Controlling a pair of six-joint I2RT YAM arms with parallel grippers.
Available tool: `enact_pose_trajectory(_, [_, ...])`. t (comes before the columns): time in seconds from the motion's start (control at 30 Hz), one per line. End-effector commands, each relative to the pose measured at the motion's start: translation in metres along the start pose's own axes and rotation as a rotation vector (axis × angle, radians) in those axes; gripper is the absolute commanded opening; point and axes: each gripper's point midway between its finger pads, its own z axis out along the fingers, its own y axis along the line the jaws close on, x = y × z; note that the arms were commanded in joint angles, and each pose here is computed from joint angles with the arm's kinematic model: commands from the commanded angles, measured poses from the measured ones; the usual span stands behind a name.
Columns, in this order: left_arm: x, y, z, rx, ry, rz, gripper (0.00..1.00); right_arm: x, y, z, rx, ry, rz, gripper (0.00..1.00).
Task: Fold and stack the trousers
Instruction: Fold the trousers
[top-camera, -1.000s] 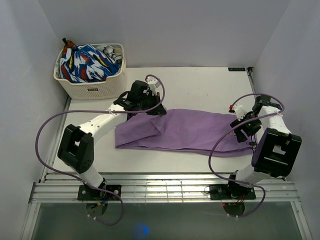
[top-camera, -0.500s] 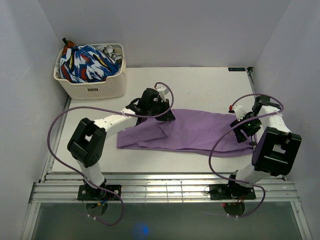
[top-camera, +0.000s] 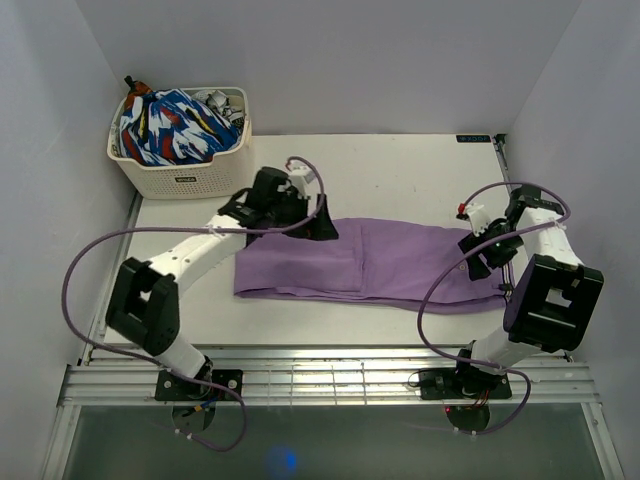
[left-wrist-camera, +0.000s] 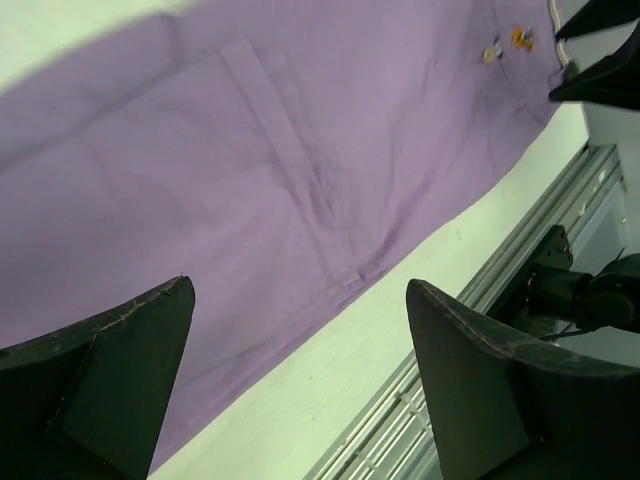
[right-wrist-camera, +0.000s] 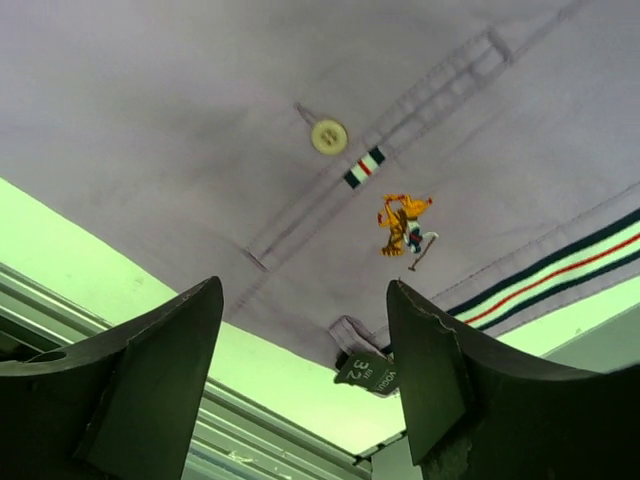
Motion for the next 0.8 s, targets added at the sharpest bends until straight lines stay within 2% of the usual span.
enact_pose_trajectory(0.0, [-0.024,0.039,-0.077,-0.074,-0.075,-0.01,0.98,-0.044,0.022,-0.02,-0.064,-0.143,-0.013,0.72])
enact_pose_trajectory(0.07, [-0.014,0.063,-0.098,-0.135,-0.061,-0.016,0.98,-0.06,0.033,-0.025,-0.074,-0.18,-0.043,0.7])
enact_pose_trajectory(0.1, [-0.007,0.09,-0.114,-0.187,-0.057,-0.056,0.98,-0.072,0.046,-0.024,-0.096,-0.192,-0.078,0.69])
enact_pose_trajectory(0.2, [0.025,0.136,-0.142,-0.284,-0.023,-0.119,0.97,-0.108,0.078,-0.028,-0.164,-0.279,-0.136,0.65])
enact_pose_trajectory(0.33, [0.061,0.175,-0.16,-0.326,0.036,-0.223,0.97,-0.158,0.131,-0.026,-0.293,-0.356,-0.217,0.57])
enact_pose_trajectory(0.37, [0.067,0.175,-0.159,-0.289,0.056,-0.225,0.94,-0.166,0.144,-0.021,-0.33,-0.348,-0.201,0.56])
enact_pose_trajectory(0.4, [0.079,0.177,-0.157,-0.263,0.097,-0.272,0.92,-0.181,0.164,-0.019,-0.366,-0.368,-0.256,0.55])
enact_pose_trajectory(0.43, [0.083,0.173,-0.154,-0.216,0.117,-0.255,0.9,-0.188,0.174,-0.016,-0.385,-0.37,-0.268,0.54])
enact_pose_trajectory(0.53, [0.086,0.167,-0.147,-0.153,0.119,-0.279,0.84,-0.211,0.21,0.0,-0.465,-0.369,-0.291,0.51])
enact_pose_trajectory(0.63, [0.094,0.191,-0.143,-0.265,0.123,-0.329,0.82,-0.225,0.237,0.019,-0.542,-0.35,-0.281,0.48])
enact_pose_trajectory(0.77, [0.12,0.217,-0.134,-0.368,0.191,-0.43,0.82,-0.217,0.258,0.061,-0.575,-0.233,-0.269,0.47])
